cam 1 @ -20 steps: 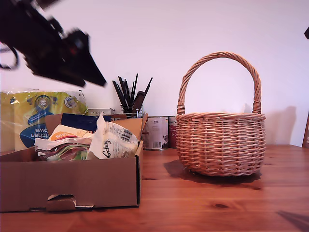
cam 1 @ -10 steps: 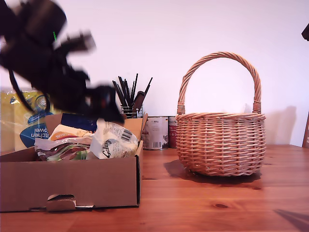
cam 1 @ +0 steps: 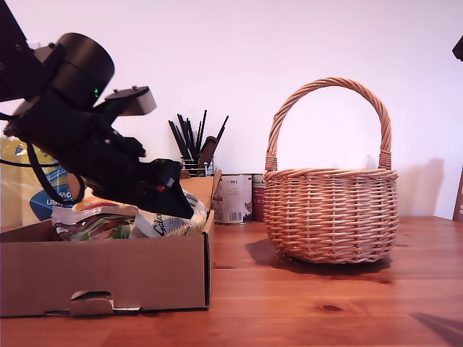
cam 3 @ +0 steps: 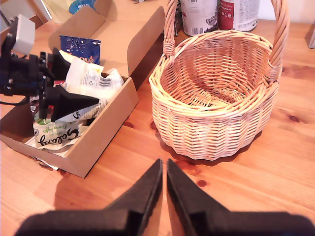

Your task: Move the bags of Easter eggs from the cardboard box on the left into the woven basket on the right side.

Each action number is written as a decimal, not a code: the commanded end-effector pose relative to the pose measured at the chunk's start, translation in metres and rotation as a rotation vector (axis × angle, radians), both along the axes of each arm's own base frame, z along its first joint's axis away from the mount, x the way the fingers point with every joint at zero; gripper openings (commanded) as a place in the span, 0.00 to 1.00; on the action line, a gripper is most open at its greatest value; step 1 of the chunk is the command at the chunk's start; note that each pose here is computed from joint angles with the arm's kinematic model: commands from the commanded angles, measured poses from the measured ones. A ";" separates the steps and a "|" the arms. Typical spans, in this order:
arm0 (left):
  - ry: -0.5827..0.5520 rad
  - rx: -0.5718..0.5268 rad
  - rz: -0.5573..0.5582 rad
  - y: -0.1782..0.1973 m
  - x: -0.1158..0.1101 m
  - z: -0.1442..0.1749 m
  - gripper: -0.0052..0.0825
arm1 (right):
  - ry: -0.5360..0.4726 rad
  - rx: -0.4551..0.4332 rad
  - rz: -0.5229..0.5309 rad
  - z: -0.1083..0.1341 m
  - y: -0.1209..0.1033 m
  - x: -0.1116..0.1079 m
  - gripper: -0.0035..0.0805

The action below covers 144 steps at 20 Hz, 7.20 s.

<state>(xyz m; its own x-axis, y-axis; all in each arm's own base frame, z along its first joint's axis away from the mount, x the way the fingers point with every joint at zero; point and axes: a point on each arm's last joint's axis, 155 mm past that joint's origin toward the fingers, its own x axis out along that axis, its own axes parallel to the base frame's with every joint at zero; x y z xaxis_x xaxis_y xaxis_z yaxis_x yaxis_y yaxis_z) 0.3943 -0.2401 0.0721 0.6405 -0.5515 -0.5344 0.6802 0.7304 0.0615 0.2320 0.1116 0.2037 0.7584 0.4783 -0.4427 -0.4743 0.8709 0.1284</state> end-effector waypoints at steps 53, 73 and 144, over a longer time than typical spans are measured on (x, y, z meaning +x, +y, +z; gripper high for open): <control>-0.373 -0.323 -0.321 -0.208 -0.006 0.175 0.04 | 0.022 -0.007 0.006 0.003 -0.003 -0.018 0.03; -0.134 -0.068 -0.318 -0.224 0.008 0.061 0.05 | 0.008 -0.028 0.018 0.003 -0.003 -0.018 0.03; 0.386 0.123 -0.239 0.052 -0.076 -0.018 0.87 | -0.014 -0.046 0.028 0.005 -0.003 -0.016 0.03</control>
